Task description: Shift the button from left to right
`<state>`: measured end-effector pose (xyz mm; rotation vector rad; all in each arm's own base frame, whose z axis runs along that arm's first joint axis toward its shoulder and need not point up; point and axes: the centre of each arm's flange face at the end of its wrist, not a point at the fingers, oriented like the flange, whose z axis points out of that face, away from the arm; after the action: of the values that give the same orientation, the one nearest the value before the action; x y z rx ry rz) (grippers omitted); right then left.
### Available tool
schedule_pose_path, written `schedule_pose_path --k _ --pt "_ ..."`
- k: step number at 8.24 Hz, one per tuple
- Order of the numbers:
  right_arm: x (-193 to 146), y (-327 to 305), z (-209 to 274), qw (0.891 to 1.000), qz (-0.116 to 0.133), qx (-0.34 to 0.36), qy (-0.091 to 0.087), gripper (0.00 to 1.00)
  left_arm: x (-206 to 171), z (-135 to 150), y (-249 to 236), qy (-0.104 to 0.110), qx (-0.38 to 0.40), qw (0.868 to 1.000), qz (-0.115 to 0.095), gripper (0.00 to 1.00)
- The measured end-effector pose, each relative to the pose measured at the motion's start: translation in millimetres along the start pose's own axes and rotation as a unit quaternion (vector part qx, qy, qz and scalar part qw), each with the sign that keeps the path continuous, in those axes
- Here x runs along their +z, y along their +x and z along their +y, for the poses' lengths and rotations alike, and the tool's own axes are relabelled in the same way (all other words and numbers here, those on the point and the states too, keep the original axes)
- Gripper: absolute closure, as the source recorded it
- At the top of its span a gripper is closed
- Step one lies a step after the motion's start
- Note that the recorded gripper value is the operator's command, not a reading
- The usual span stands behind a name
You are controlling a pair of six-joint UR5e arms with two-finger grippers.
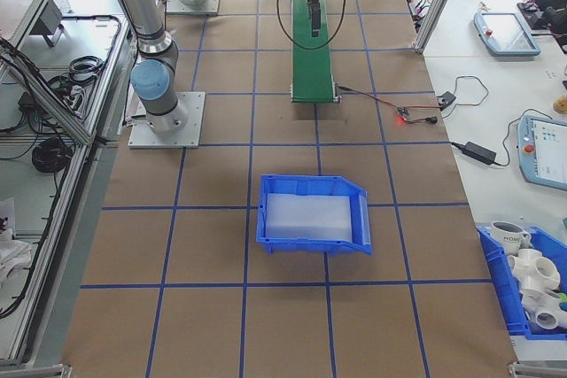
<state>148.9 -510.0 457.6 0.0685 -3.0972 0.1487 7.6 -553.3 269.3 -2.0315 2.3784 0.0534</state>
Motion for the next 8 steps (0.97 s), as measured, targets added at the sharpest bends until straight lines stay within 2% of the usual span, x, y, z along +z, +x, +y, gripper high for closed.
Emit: schedule_pose_path --k 3,4,6,8 --pt "0 0 0 1.0 0.0 0.0 0.0 0.0 4 -2 1 0.005 0.0 1.0 -0.004 0.16" --pt "0 0 0 1.0 0.0 0.0 0.0 0.0 4 -3 0 0.011 0.0 1.0 -0.006 0.0" --pt "0 0 0 1.0 -0.001 0.0 -0.001 0.0 2 -4 -1 0.021 0.003 1.0 -0.01 0.0" --pt "1 0 0 1.0 -0.002 0.0 -0.001 0.0 -12 -2 -4 0.046 0.046 0.998 -0.012 0.0"
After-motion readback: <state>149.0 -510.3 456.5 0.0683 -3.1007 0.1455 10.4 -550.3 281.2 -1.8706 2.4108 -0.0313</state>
